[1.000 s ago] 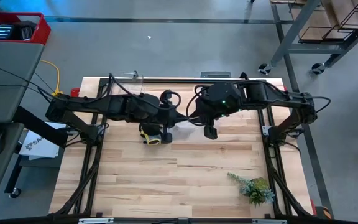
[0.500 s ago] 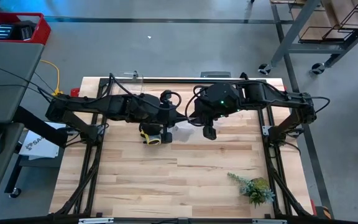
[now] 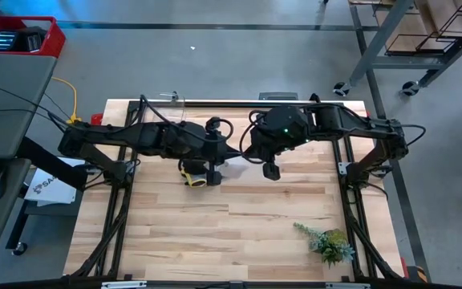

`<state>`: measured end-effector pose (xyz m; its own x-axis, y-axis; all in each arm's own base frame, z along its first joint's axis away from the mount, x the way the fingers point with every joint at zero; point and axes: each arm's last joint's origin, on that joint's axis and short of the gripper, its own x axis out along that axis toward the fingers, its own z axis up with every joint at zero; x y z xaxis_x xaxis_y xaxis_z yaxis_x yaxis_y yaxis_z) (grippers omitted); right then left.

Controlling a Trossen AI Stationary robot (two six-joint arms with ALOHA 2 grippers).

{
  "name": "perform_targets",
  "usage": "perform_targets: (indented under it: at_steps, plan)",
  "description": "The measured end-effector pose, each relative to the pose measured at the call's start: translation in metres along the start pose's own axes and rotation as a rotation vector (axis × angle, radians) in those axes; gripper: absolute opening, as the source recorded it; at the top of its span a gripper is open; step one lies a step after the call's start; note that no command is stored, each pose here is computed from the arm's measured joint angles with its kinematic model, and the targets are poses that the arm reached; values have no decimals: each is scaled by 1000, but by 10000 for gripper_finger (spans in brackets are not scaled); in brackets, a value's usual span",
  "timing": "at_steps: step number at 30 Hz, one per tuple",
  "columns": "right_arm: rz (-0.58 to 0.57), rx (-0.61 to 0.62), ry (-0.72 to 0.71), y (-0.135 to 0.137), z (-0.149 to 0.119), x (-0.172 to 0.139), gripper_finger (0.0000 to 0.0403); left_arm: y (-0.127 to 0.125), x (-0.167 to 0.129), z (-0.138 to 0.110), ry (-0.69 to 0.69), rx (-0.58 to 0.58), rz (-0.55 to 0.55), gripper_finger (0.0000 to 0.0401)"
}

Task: Roll bandage
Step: Close the transparent zip bag

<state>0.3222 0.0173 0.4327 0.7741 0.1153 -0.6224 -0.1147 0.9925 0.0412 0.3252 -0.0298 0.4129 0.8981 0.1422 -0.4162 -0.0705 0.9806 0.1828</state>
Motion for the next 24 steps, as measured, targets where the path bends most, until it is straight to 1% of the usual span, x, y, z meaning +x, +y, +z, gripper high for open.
perform_targets:
  at_steps: [4, 11, 17, 24]
  plan:
    - [-18, 18, 14, -3, -1, 1, 1, 3, -10, 1, -6, -16, 23, 0]
    - [-41, 53, 39, -7, -3, 1, 0, 11, -35, 7, -56, -36, 62, 0]
    - [-41, 70, 68, -9, -6, 2, 0, 14, -45, 6, -40, -63, 68, 0]
    - [-42, 82, 73, -9, -7, 2, 0, 19, -61, 8, -65, -74, 87, 0]
